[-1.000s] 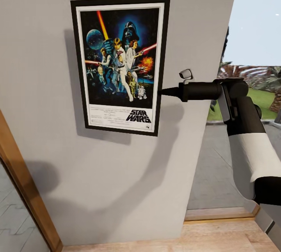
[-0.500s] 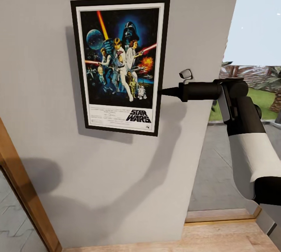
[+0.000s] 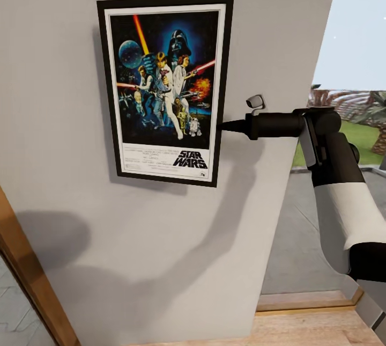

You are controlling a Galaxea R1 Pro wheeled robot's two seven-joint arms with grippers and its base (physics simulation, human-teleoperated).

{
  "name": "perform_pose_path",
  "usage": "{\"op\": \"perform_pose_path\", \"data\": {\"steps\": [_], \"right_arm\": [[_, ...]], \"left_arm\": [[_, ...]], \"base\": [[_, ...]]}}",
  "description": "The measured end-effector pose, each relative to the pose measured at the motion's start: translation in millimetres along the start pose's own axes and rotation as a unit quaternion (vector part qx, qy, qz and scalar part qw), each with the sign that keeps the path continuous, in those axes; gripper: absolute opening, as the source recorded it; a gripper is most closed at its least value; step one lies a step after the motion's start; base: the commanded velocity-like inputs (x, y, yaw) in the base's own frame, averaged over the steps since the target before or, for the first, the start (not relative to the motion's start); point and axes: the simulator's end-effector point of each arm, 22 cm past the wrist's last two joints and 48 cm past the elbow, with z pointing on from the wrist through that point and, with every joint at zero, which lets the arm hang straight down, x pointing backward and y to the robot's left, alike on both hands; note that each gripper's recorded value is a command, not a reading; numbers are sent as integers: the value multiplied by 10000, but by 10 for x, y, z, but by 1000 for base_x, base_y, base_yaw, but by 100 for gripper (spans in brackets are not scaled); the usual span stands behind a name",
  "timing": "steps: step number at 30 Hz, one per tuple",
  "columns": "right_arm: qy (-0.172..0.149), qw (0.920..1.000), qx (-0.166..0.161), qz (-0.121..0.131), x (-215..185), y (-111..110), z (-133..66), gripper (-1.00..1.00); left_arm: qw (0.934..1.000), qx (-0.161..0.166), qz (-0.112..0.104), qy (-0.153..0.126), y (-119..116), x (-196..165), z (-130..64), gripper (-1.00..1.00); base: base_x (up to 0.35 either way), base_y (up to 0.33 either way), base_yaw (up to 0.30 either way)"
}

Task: Pick up the poster from the kitchen countertop and hang it on one of the wall nails in the kitchen.

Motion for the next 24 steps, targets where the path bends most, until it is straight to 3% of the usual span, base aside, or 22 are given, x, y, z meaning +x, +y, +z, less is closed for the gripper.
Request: {"op": "perform_pose_path", "data": {"steps": [6, 12, 24], "right_arm": [[0, 10000, 1, -1, -1, 2, -2, -100], [1, 10000, 2, -2, -2, 4, -3, -100], [-2, 10000, -4, -29, -12, 15, -6, -100]], "left_arm": [[10000, -3, -2, -2, 2, -1, -1, 100], [10000, -6, -7, -4, 6, -1, -3, 100], [10000, -11, -12, -4, 10, -2, -1, 100]], "base": [[49, 0, 0], [228, 0, 0], [1, 0, 0]]}}
